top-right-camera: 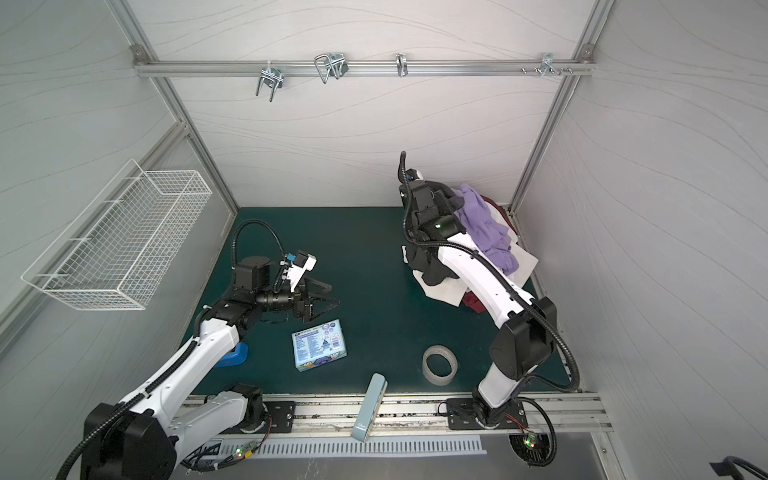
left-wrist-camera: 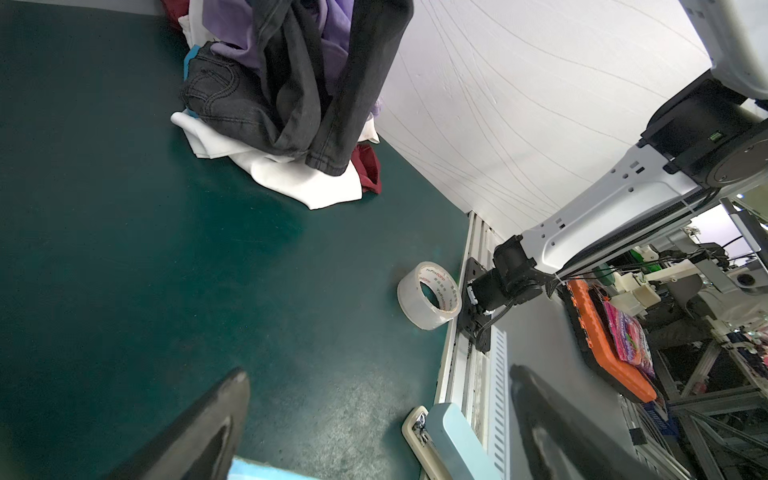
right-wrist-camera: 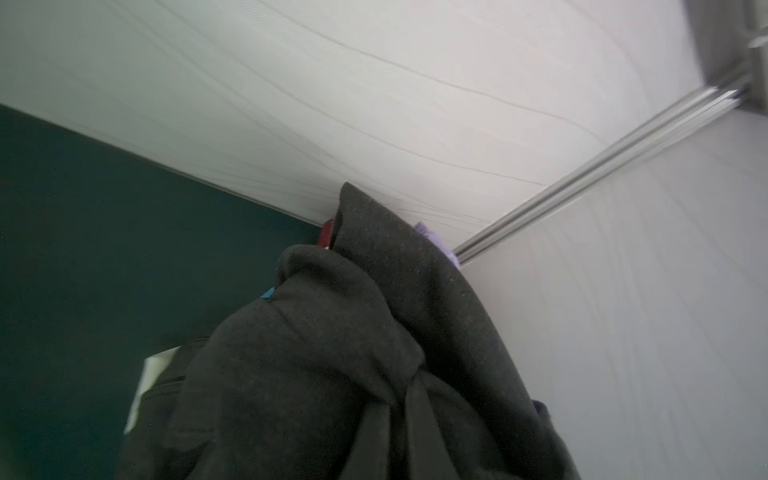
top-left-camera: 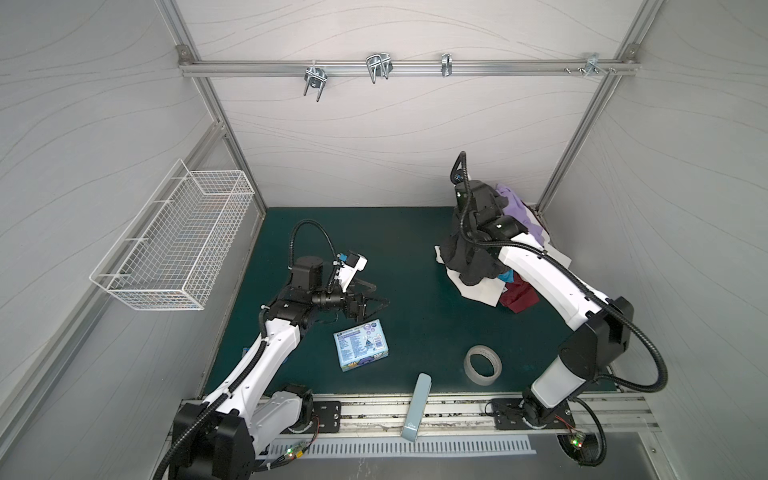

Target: Pick out a specific cloth from the pile

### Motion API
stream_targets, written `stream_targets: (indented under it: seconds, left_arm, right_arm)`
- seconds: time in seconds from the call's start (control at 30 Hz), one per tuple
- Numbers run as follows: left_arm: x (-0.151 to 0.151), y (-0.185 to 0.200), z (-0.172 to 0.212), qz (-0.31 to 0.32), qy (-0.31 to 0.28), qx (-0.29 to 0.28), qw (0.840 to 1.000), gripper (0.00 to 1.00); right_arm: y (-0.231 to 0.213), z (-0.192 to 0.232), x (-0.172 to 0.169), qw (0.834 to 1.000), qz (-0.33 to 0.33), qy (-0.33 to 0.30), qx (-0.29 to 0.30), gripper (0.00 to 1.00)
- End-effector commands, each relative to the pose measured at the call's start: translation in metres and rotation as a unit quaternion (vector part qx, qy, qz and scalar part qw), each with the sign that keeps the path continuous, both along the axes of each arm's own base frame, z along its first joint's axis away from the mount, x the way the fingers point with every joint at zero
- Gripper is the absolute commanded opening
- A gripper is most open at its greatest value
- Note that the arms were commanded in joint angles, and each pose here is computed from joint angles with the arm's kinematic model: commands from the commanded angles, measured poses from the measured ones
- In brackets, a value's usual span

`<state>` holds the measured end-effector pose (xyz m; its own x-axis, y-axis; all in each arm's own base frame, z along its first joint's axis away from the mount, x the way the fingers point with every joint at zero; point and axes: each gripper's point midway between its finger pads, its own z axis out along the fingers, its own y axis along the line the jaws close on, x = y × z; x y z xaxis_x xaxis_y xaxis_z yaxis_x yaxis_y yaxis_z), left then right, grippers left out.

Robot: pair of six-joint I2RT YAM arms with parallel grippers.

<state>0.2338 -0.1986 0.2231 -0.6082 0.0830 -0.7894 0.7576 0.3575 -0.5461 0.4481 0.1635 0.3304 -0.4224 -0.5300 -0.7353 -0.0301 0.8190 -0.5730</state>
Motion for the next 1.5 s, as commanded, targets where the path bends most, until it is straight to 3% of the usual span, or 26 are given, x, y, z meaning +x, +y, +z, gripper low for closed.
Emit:
stream_targets:
  seconds: [0.0,0.43,0.63,0.73,0.83,0.93,1.2,1.47]
  left_arm:
    - [0.0,-0.001,0.005,-0.005,-0.026,0.001,1.0,0.99]
    - [0.001,-0.001,0.003,-0.003,-0.026,0.004,1.0,0.99]
    - [0.0,-0.002,0.002,-0.005,-0.024,0.004,1.0,0.99]
    - [0.001,-0.001,0.002,-0.004,-0.024,0.005,1.0,0.99]
    - [0.001,-0.001,0.002,-0.004,-0.023,0.005,1.0,0.99]
    - [0.001,-0.001,0.002,-0.002,-0.023,0.006,1.0,0.99]
    - [0.001,-0.001,0.002,-0.002,-0.023,0.006,1.0,0.99]
    - [0.001,-0.001,0.001,-0.002,-0.02,0.006,1.0,0.99]
  right_arm:
    - [0.028,-0.052,-0.003,0.996,0.028,0.071,0.053,0.0]
    - [0.032,-0.192,-0.027,0.969,0.009,0.247,0.025,0.0]
    - [0.027,-0.233,-0.047,0.958,-0.001,0.286,-0.002,0.02]
    - [0.029,-0.241,-0.052,0.955,0.001,0.297,-0.001,0.19]
    - [0.038,-0.242,-0.055,0.954,0.011,0.299,0.001,0.54]
    - [0.048,-0.237,-0.057,0.955,0.023,0.295,0.002,0.74]
    - [0.071,-0.227,-0.072,0.953,0.061,0.295,0.012,0.97]
    - [0.067,-0.26,-0.064,0.952,0.052,0.297,-0.044,0.99]
